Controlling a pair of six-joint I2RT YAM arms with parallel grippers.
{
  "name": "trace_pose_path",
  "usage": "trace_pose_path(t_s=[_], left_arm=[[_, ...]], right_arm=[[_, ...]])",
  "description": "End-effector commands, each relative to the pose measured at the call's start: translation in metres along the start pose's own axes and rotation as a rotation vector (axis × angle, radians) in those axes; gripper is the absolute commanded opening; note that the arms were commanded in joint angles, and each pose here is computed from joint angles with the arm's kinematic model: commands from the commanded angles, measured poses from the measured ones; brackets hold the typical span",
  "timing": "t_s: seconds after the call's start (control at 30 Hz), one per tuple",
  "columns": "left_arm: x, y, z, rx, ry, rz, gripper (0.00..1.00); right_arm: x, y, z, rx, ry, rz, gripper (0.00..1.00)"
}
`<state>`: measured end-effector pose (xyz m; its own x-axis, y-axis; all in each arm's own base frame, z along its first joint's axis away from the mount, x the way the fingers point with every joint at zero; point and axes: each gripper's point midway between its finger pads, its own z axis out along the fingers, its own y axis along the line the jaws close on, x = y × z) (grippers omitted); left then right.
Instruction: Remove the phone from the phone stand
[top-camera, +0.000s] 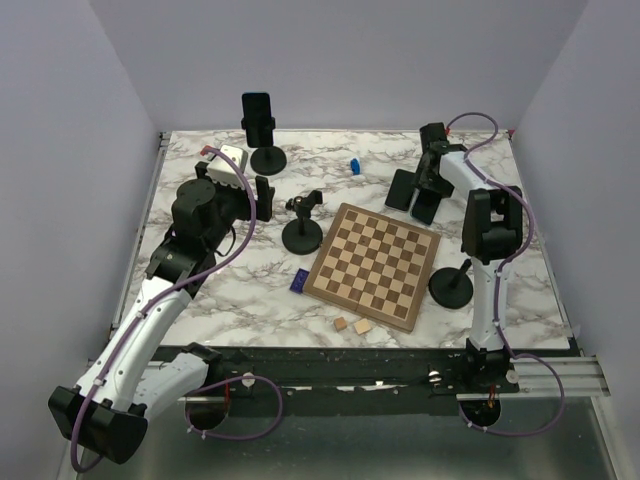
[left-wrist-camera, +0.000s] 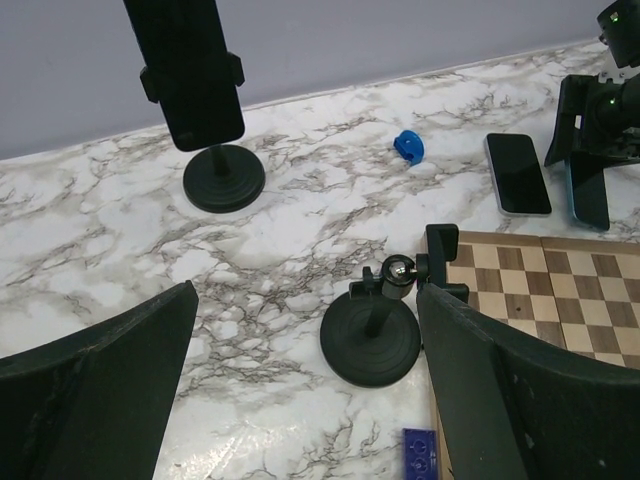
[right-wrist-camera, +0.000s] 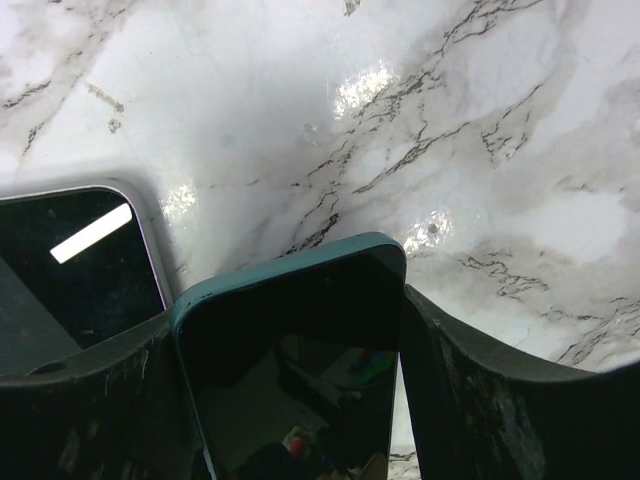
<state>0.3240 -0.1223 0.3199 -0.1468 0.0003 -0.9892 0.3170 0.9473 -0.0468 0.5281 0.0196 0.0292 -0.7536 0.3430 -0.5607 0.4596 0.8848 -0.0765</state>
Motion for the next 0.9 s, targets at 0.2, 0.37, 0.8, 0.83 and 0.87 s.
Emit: trace_pose_path(t_s=[0.2,0.37,0.8,0.83,0.87], left_arm=[[-0.011,-0.004,0.002,0.029,-0.020,-0.022,0.98],[-0.010,-0.003,0.003,0.028,-0.017,-0.024,0.98],[-0.009,-0.002,0.004,0.025,-0.014,-0.031,0.98],[-0.009,-0.001,0.004,0.023,-0.015,-0.031,0.98],[-0.009,-0.001,0.005,0.023,-0.013,-0.033,0.98]], right_arm=[[-0.001,-0.005,0.016,0.060,-0.029,-0.069,0.62],[0.001,-0.001,0.019,0.041,-0.020,-0.076,0.76],[-0.002,0.010,0.018,0.002,-0.003,-0.067,0.92],[-0.006,0.011,0.014,-0.004,-0.006,-0.065,0.92],[-0.011,0.013,0.010,-0.014,-0.013,-0.059,0.93]])
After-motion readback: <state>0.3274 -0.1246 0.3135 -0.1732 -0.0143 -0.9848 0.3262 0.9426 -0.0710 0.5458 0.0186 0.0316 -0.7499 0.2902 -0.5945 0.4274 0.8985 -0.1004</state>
